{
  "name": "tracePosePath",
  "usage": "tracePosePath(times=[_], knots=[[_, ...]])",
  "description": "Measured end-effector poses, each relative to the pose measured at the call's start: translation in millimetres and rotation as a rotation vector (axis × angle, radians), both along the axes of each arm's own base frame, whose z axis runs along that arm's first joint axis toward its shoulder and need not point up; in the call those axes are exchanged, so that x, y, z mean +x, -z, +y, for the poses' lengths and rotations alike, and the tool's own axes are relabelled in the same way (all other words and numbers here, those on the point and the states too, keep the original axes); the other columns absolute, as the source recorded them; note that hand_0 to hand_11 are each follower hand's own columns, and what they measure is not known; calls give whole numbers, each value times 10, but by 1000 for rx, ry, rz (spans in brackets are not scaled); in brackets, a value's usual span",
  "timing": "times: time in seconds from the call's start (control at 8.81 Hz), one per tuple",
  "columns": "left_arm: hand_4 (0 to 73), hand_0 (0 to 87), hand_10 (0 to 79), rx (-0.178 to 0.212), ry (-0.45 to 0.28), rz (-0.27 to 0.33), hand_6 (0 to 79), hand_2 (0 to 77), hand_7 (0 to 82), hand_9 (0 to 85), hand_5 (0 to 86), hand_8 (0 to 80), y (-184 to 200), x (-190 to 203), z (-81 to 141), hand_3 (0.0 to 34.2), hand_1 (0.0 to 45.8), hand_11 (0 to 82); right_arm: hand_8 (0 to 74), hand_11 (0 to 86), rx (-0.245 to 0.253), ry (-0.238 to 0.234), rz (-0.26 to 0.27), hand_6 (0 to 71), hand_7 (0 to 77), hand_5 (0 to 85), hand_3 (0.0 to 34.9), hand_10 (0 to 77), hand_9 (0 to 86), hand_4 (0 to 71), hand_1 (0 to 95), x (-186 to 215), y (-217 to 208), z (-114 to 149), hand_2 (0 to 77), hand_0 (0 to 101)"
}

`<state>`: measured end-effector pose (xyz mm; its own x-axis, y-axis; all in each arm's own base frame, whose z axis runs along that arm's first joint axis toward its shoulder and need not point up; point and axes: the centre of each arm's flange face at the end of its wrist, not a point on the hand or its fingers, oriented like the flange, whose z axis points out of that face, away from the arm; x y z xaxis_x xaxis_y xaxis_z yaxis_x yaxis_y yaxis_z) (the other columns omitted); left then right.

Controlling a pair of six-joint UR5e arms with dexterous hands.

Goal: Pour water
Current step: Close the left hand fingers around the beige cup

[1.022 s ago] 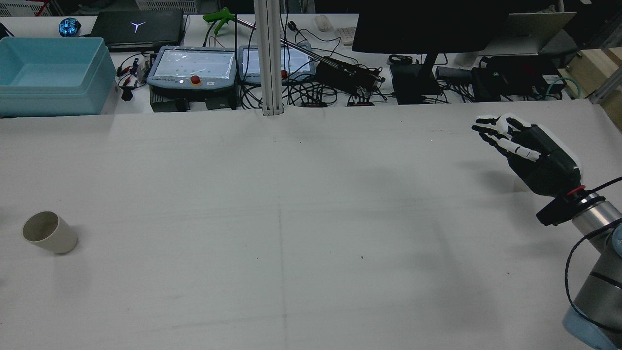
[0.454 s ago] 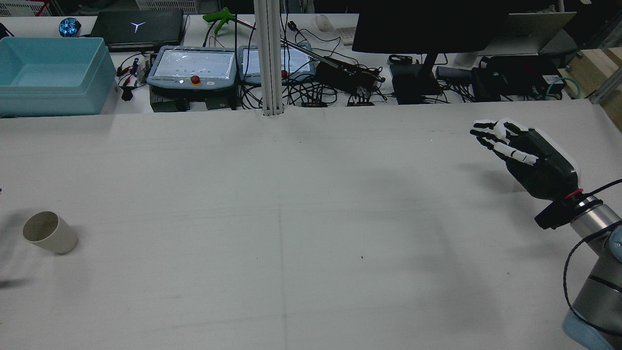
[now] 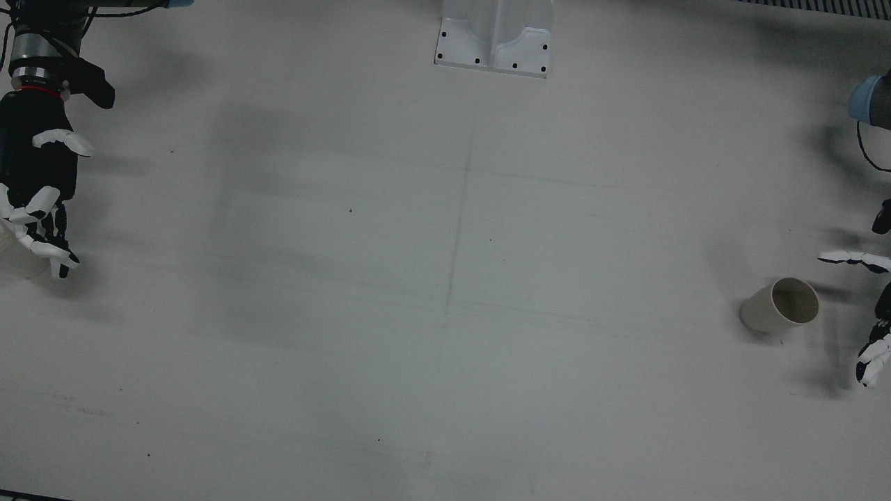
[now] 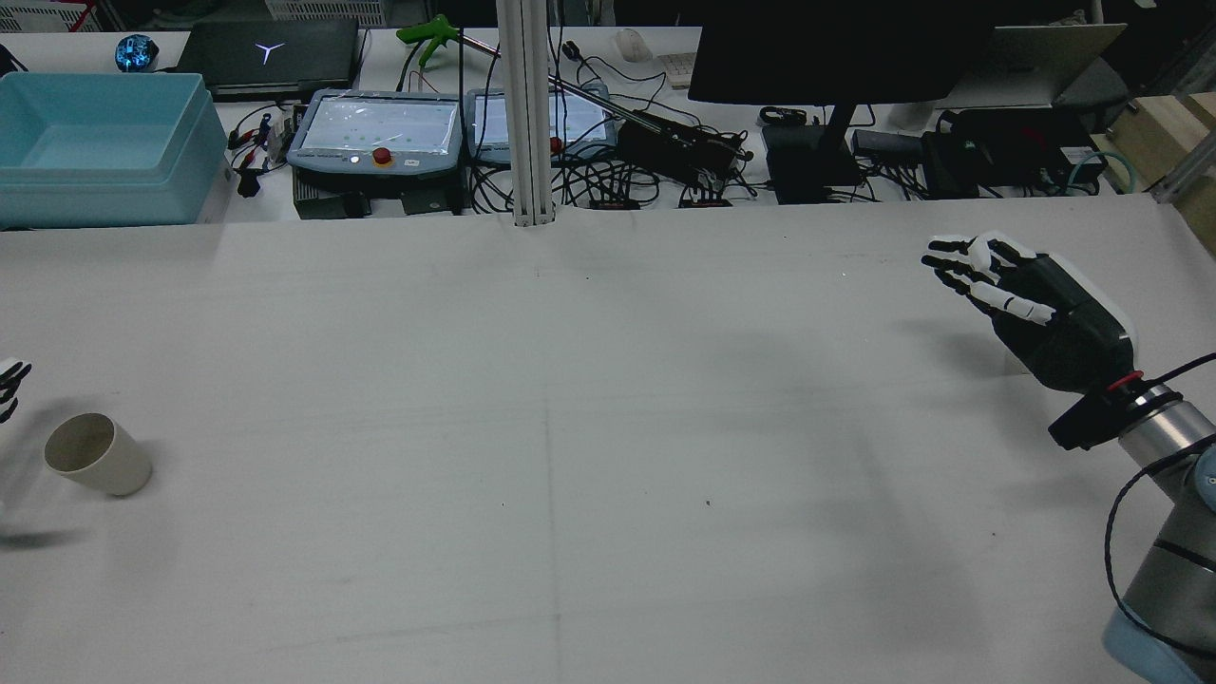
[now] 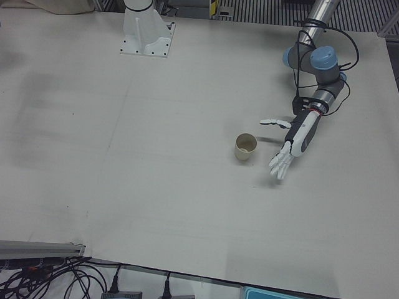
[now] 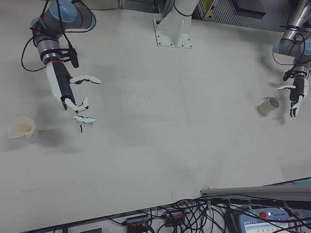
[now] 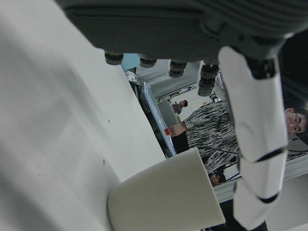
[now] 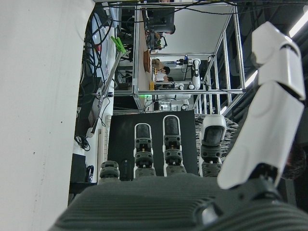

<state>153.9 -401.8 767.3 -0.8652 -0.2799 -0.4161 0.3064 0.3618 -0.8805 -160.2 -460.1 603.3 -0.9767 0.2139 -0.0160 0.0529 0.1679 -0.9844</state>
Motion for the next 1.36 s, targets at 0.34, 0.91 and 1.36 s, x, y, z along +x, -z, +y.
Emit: tracePosePath(times=[0.34,0.91,1.36], knots=[[55,558,5,-25,-6,-16,5,158,82,11,131,0,-22,31,-19,180,213,11,164,54,-2,0,3,175,305,698,121,33,218,164,153,7,-16,9,207,490],[76,608,5,43,1,-52,5,164,76,11,120,0,206,132,-77,154,262,11,164,54,-4,0,4,175,305,698,121,27,213,164,153,11,-27,14,207,490],[109,555,5,45,-18,-59,5,169,87,11,131,5,261,314,-126,111,224,11,153,54,-4,3,4,175,289,698,121,27,213,158,153,5,-27,18,207,490]])
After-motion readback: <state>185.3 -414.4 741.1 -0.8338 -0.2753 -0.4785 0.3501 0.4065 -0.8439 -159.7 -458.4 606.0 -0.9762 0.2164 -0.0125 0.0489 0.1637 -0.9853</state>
